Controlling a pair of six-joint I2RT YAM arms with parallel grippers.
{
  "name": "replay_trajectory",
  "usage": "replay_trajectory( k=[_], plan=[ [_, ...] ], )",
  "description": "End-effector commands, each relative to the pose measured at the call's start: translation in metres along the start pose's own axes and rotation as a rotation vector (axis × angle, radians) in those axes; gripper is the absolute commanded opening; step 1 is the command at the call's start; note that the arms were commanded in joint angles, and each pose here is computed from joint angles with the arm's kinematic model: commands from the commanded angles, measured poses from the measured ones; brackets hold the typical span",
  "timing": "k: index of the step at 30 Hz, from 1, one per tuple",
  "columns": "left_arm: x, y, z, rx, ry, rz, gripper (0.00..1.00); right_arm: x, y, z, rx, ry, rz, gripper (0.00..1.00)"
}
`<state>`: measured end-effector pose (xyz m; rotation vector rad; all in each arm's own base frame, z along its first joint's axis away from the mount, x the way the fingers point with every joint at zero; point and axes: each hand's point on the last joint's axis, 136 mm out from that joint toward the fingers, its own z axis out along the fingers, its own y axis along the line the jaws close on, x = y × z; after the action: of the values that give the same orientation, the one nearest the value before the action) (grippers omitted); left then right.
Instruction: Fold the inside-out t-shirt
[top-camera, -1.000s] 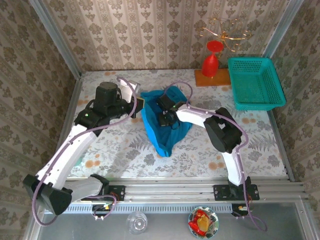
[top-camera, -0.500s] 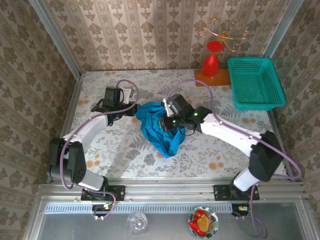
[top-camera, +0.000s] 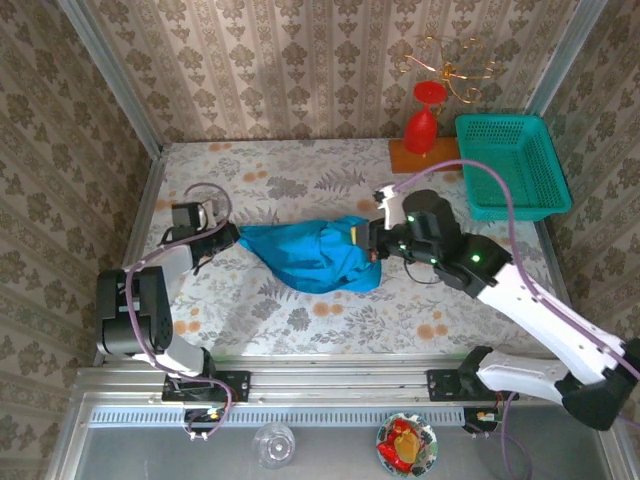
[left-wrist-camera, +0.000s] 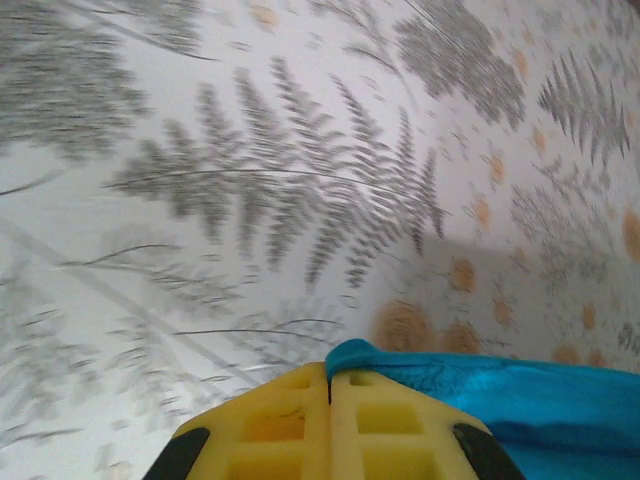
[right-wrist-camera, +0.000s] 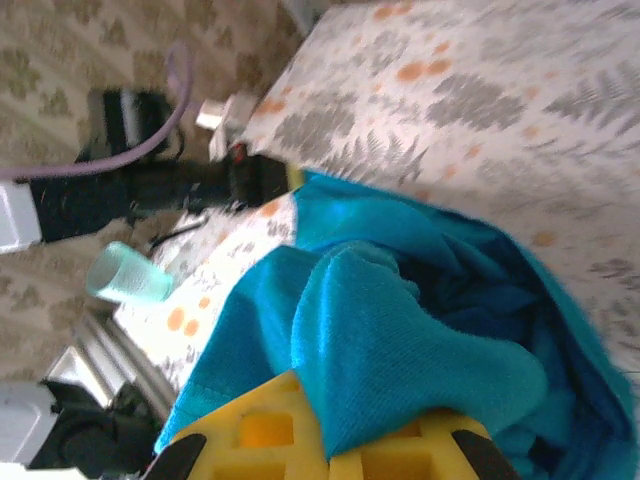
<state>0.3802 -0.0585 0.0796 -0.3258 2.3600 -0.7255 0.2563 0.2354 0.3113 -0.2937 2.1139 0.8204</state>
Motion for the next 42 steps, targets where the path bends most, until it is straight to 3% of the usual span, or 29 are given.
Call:
replay_trajectory(
  k=[1, 8, 12, 17, 18, 19, 21, 23, 30, 37, 42],
  plan=[
    [-0.026, -0.001, -0.026, 0.071, -0.118, -0.081, 0.0, -0.019, -0.029, -0.025, 0.107, -0.153, 0.077, 0.0],
    [-0.045, 0.034, -0.074, 0.029, -0.266, -0.196, 0.0, -0.001, -0.102, -0.061, 0.344, -0.269, 0.269, 0.0],
    [-0.053, 0.041, -0.101, -0.013, -0.332, -0.214, 0.0, 0.042, -0.159, -0.075, 0.601, -0.208, 0.404, 0.0],
    [-0.044, 0.035, -0.117, -0.041, -0.341, -0.168, 0.0, 0.103, -0.197, -0.066, 0.728, -0.088, 0.513, 0.0],
    [-0.039, 0.031, -0.115, -0.026, -0.318, -0.157, 0.0, 0.117, -0.201, -0.059, 0.727, -0.04, 0.535, 0.0],
    [-0.034, 0.023, -0.112, 0.007, -0.283, -0.151, 0.0, 0.128, -0.202, -0.05, 0.71, 0.013, 0.553, 0.07],
    [-0.019, 0.002, -0.105, 0.095, -0.194, -0.137, 0.0, 0.14, -0.199, -0.036, 0.672, 0.083, 0.559, 0.39],
    [-0.004, -0.019, -0.101, 0.139, -0.12, -0.093, 0.0, 0.143, -0.195, -0.026, 0.633, 0.123, 0.551, 0.51],
    [0.016, -0.042, -0.109, 0.095, -0.105, 0.032, 0.0, 0.111, -0.159, 0.016, 0.4, 0.191, 0.414, 0.59],
    [0.021, -0.047, -0.106, 0.114, -0.081, 0.038, 0.0, 0.135, -0.139, 0.059, 0.343, 0.469, 0.286, 0.56],
    [0.023, -0.056, -0.103, 0.131, -0.063, 0.073, 0.0, 0.148, -0.102, 0.093, 0.225, 0.569, 0.192, 0.65]
  ],
)
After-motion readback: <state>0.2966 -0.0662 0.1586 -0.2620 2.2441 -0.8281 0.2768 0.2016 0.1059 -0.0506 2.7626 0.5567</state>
